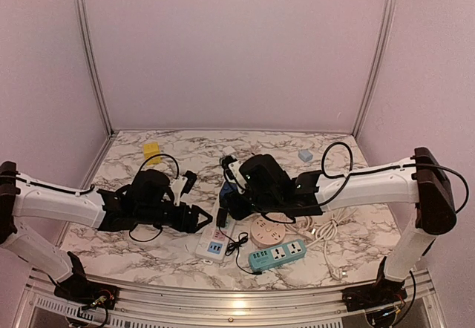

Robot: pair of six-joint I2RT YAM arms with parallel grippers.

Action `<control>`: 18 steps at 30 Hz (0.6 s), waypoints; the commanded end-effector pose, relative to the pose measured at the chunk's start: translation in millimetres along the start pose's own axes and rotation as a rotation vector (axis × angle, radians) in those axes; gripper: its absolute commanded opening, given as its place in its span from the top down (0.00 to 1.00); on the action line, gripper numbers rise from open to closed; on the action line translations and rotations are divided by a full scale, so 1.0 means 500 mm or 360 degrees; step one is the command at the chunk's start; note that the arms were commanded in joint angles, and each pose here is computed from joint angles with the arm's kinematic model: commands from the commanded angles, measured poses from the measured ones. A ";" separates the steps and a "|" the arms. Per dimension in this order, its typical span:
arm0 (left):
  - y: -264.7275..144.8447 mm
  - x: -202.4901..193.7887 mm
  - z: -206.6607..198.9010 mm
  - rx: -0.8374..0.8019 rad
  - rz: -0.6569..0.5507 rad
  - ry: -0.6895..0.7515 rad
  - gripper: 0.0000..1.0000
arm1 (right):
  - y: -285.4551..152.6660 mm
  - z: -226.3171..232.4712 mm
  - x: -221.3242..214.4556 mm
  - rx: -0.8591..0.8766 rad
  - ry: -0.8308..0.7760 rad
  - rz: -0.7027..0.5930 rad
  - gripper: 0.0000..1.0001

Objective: Insert the plug
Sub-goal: Press the plug into the socket slot.

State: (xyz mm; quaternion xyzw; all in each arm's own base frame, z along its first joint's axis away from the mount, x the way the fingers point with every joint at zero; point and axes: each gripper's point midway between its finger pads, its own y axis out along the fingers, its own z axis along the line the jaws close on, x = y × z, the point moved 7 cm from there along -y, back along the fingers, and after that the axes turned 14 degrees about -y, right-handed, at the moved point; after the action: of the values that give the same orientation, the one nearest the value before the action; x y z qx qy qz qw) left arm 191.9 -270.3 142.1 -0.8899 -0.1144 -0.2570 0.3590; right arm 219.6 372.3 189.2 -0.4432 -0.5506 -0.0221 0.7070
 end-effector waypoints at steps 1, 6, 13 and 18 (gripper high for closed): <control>0.012 0.030 -0.011 -0.0012 -0.0010 0.0015 0.32 | -0.021 0.008 0.005 0.0053 0.0067 -0.0054 0.60; 0.034 0.047 -0.016 -0.0055 0.0023 0.0000 0.36 | -0.016 0.008 -0.008 0.0060 0.0086 -0.0040 0.62; 0.061 0.052 -0.016 -0.0058 0.0074 -0.0010 0.43 | -0.003 0.011 -0.012 0.0072 0.0085 -0.0027 0.63; 0.066 0.053 -0.014 -0.0053 0.0082 -0.0011 0.45 | 0.009 0.014 -0.021 0.0082 0.0076 0.0006 0.64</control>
State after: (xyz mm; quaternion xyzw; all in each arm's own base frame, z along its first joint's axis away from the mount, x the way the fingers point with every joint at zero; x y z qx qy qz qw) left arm 219.7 -294.4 136.9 -0.8978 -0.0921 -0.2416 0.3565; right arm 211.9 366.5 170.5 -0.4427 -0.5295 -0.0087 0.7236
